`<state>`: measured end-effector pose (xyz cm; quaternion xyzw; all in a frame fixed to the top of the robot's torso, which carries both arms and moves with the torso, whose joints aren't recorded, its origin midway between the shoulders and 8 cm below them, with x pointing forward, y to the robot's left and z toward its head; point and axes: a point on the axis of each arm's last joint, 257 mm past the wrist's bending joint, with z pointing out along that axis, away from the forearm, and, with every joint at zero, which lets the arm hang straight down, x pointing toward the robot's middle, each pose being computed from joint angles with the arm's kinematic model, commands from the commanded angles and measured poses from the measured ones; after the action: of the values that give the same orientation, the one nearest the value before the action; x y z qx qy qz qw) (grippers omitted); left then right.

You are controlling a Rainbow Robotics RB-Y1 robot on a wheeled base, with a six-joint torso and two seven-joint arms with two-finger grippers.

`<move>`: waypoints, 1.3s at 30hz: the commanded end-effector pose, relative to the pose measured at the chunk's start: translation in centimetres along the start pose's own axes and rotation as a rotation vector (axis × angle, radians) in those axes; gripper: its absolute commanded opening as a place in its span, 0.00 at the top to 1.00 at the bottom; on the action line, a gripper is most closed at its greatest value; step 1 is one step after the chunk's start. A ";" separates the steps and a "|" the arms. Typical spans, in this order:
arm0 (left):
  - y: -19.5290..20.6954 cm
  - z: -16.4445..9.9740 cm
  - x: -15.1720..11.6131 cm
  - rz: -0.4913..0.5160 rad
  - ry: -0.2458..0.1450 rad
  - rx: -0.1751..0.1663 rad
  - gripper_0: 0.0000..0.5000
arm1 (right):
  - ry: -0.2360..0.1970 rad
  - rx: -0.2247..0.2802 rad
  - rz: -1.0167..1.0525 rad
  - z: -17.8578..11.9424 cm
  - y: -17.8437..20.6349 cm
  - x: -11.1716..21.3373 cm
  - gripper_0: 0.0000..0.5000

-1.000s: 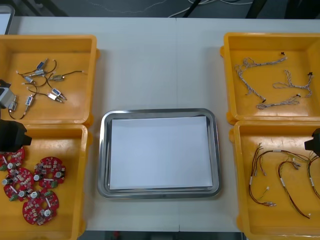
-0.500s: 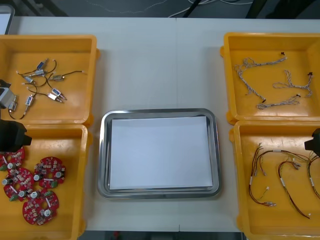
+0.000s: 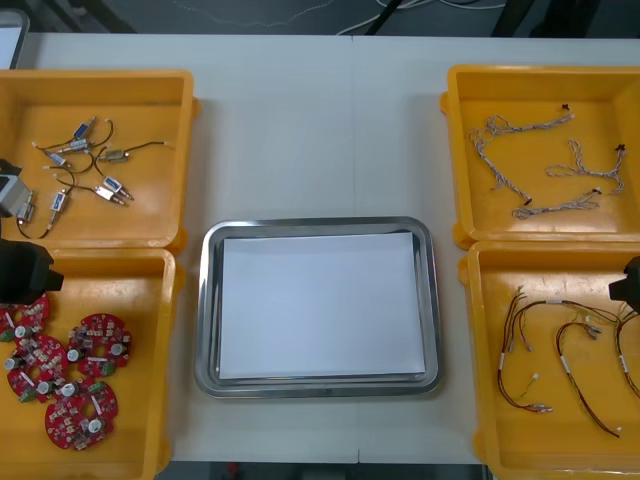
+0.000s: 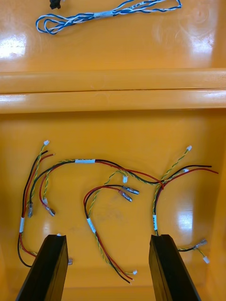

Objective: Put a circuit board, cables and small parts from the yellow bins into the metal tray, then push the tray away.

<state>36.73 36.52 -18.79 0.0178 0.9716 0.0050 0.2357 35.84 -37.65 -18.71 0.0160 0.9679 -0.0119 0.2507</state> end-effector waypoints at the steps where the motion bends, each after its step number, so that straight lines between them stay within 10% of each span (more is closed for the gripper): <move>1: -0.7 -1.1 -1.2 0.049 -0.041 -0.004 0.00 | -0.010 0.034 -0.082 -0.8 -0.6 -0.2 0.00; 39: -0.7 -1.1 -1.2 0.049 -0.041 -0.004 0.00 | -0.010 0.034 -0.082 -0.8 -0.6 -0.2 0.00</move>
<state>36.73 36.52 -18.79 0.0178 0.9716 0.0050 0.2357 35.84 -37.65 -18.71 0.0160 0.9679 -0.0119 0.2507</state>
